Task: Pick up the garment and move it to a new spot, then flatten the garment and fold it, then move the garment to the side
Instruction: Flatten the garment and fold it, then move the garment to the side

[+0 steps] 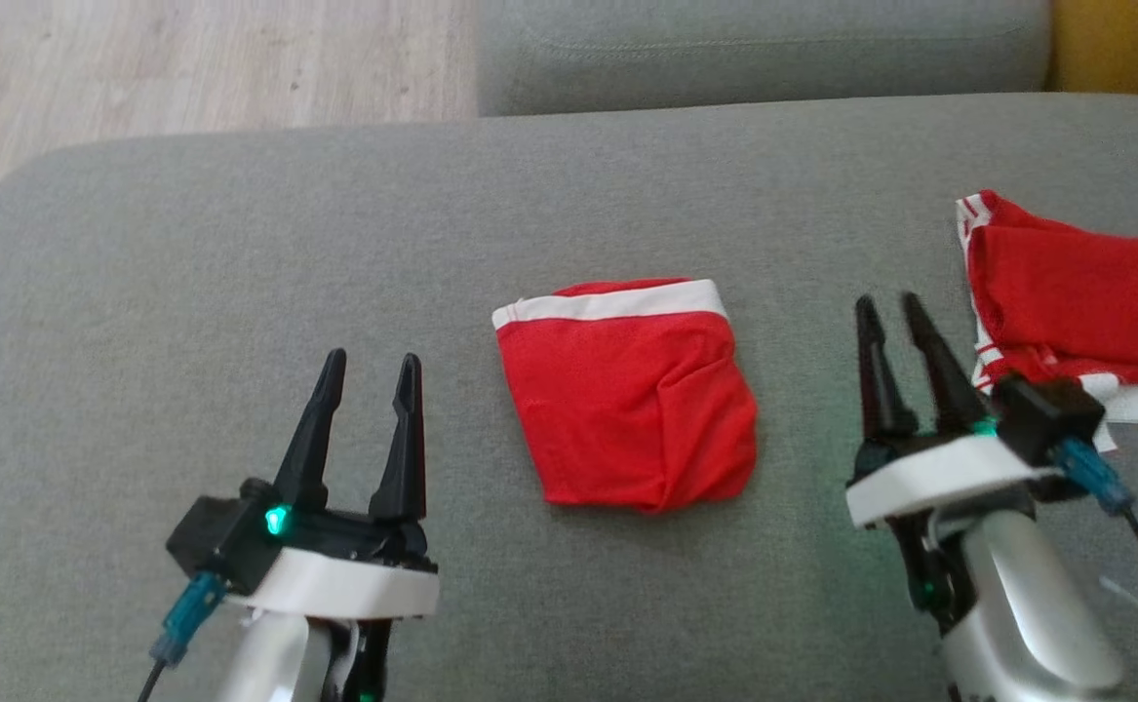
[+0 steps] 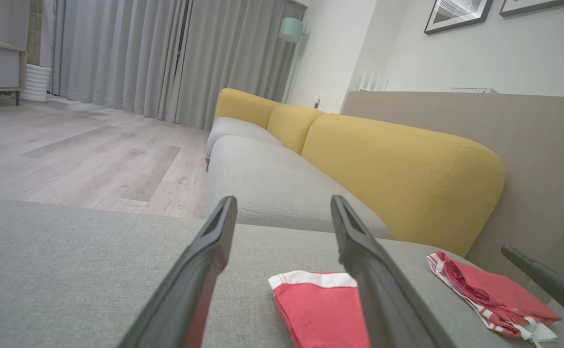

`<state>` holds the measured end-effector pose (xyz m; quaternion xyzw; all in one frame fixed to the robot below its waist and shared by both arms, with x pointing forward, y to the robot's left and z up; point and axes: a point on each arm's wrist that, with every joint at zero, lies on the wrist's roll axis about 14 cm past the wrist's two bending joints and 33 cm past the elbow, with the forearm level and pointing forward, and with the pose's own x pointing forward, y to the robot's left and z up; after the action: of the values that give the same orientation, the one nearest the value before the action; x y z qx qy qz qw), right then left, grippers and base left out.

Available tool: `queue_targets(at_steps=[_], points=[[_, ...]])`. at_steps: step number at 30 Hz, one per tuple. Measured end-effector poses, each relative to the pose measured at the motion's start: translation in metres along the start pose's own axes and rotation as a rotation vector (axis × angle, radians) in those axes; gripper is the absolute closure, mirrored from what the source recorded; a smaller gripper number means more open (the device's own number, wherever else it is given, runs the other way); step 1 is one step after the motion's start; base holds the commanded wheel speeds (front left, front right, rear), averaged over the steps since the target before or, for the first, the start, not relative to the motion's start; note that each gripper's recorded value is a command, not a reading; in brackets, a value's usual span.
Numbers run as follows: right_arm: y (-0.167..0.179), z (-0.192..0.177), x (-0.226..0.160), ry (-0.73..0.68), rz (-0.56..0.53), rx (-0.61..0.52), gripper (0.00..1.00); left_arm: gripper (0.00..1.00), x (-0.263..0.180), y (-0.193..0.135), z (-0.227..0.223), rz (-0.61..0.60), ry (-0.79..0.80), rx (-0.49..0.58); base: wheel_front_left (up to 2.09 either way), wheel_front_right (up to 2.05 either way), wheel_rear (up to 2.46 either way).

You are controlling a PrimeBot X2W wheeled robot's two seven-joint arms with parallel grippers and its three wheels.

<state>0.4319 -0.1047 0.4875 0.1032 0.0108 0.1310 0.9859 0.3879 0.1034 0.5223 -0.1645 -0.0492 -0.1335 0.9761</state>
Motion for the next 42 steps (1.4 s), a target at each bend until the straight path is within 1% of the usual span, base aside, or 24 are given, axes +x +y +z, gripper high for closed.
queue_targets(at_steps=[4, 10, 15, 20, 24, 27, 33, 36, 40, 42], points=[[-0.011, 0.004, -0.019, -0.021, -0.044, 0.01, 0.0, 0.0, -0.005, -0.004, -0.003, -0.005, 0.009, -0.004, 0.0, 0.0, 0.0], [-0.019, -0.01, -0.046, 0.009, -0.087, 0.024, 0.0, 0.0, -0.017, 0.0, -0.011, 0.016, 0.034, -0.015, 0.0, 0.0, 0.0], [-0.017, -0.008, -0.046, 0.002, -0.083, 0.023, 0.0, 0.0, -0.018, 0.003, -0.01, 0.025, 0.033, -0.015, 0.0, 0.0, 0.0], [-0.012, -0.019, -0.042, 0.041, -0.06, -0.009, 0.0, 0.0, -0.019, 0.006, -0.011, 0.037, 0.034, -0.015, 0.0, 0.0, 0.0], [-0.003, -0.036, -0.031, 0.118, -0.024, -0.017, 0.0, 0.0, -0.018, 0.012, -0.012, 0.051, 0.037, -0.014, 0.0, 0.0, 0.0], [0.01, -0.048, -0.019, 0.183, 0.018, -0.001, 0.0, 0.0, -0.018, 0.014, -0.013, 0.058, 0.04, -0.011, 0.0, 0.0, 0.0], [0.028, -0.089, -0.003, 0.374, 0.072, 0.051, 0.0, 0.0, -0.02, 0.025, -0.016, 0.091, 0.051, -0.011, 0.0, 0.0, 0.0], [0.033, -0.109, 0.002, 0.465, 0.086, 0.056, 0.0, 0.0, -0.02, 0.03, -0.016, 0.106, 0.053, -0.012, 0.0, 0.0, 0.0], [0.042, -0.125, 0.011, 0.533, 0.106, 0.088, 0.0, 0.0, -0.023, 0.04, -0.016, 0.138, 0.055, -0.016, 0.0, 0.0, 0.0], [0.047, -0.13, 0.017, 0.56, 0.124, 0.083, 0.0, 0.0, -0.024, 0.044, -0.016, 0.151, 0.057, -0.015, 0.0, 0.0, 0.0]])
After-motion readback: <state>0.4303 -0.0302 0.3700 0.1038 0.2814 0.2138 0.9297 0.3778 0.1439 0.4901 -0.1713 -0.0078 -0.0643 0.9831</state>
